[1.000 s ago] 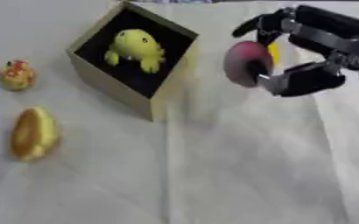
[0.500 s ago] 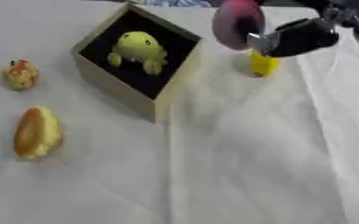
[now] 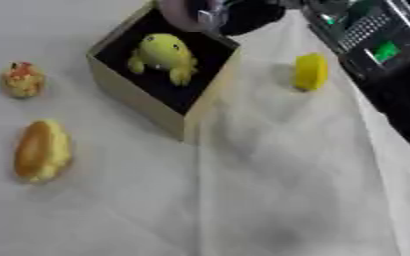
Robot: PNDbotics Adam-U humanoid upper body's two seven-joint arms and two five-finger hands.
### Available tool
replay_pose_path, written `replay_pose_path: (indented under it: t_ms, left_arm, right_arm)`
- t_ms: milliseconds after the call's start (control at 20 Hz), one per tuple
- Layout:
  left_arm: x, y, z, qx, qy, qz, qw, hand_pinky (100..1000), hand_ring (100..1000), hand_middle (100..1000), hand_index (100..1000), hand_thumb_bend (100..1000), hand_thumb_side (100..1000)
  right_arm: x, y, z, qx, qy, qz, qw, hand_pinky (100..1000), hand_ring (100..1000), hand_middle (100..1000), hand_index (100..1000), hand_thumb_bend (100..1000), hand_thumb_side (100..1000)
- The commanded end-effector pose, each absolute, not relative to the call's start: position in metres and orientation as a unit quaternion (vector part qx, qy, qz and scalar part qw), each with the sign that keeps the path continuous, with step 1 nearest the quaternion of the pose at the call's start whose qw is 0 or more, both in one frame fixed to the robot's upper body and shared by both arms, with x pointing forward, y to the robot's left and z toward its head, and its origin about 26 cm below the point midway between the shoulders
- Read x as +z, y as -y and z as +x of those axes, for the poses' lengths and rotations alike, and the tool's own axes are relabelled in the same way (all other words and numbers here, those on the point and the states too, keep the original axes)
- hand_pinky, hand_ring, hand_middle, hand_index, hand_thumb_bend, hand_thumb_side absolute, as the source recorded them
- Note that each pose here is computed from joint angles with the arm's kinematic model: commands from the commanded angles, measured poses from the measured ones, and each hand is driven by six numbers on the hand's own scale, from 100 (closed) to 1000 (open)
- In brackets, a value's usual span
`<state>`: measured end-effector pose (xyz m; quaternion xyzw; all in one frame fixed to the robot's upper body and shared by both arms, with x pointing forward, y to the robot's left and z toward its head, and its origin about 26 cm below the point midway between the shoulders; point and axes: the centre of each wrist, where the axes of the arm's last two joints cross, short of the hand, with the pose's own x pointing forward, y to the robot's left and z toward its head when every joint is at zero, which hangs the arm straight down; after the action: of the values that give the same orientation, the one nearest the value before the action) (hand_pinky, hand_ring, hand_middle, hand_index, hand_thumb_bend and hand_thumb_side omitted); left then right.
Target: Pick up objects on the table and place them in the box.
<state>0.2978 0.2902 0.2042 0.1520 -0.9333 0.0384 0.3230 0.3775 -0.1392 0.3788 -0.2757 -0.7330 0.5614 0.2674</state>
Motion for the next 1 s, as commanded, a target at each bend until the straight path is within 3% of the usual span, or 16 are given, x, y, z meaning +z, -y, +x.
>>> replay_pose_path:
  t_ms: [50, 400, 700, 750, 800, 850, 1000]
  left_arm:
    - [0.215, -0.29, 0.296, 0.028, 0.939, 0.15, 0.307, 906, 835, 830, 904, 255, 721]
    - [0.217, -0.29, 0.296, 0.029, 0.941, 0.149, 0.302, 906, 833, 827, 902, 256, 718]
    - [0.216, -0.29, 0.296, 0.03, 0.94, 0.149, 0.304, 907, 833, 826, 900, 256, 718]
    - [0.215, -0.29, 0.296, 0.03, 0.94, 0.149, 0.305, 907, 833, 826, 900, 256, 718]
    - [0.215, -0.29, 0.296, 0.031, 0.94, 0.149, 0.305, 907, 833, 826, 900, 256, 718]
    - [0.215, -0.29, 0.296, 0.031, 0.94, 0.149, 0.306, 907, 833, 826, 899, 255, 718]
    - [0.214, -0.291, 0.296, 0.031, 0.939, 0.15, 0.308, 907, 833, 825, 899, 256, 718]
  right_arm:
    - [0.382, 0.138, 0.389, 0.561, 0.73, -0.289, 0.264, 772, 708, 477, 500, 100, 100]
    - [0.357, 0.149, 0.427, 0.581, 0.7, -0.302, 0.286, 786, 749, 525, 549, 100, 100]
    - [0.347, 0.161, 0.442, 0.593, 0.688, -0.314, 0.278, 797, 772, 555, 577, 100, 100]
    - [0.346, 0.163, 0.444, 0.595, 0.684, -0.315, 0.279, 819, 825, 650, 698, 100, 100]
    - [0.345, 0.164, 0.445, 0.6, 0.681, -0.315, 0.28, 830, 847, 694, 743, 100, 100]
    - [0.344, 0.165, 0.445, 0.606, 0.675, -0.315, 0.279, 881, 944, 839, 862, 100, 100]
    - [0.347, 0.168, 0.445, 0.622, 0.66, -0.325, 0.269, 937, 1000, 900, 944, 100, 130]
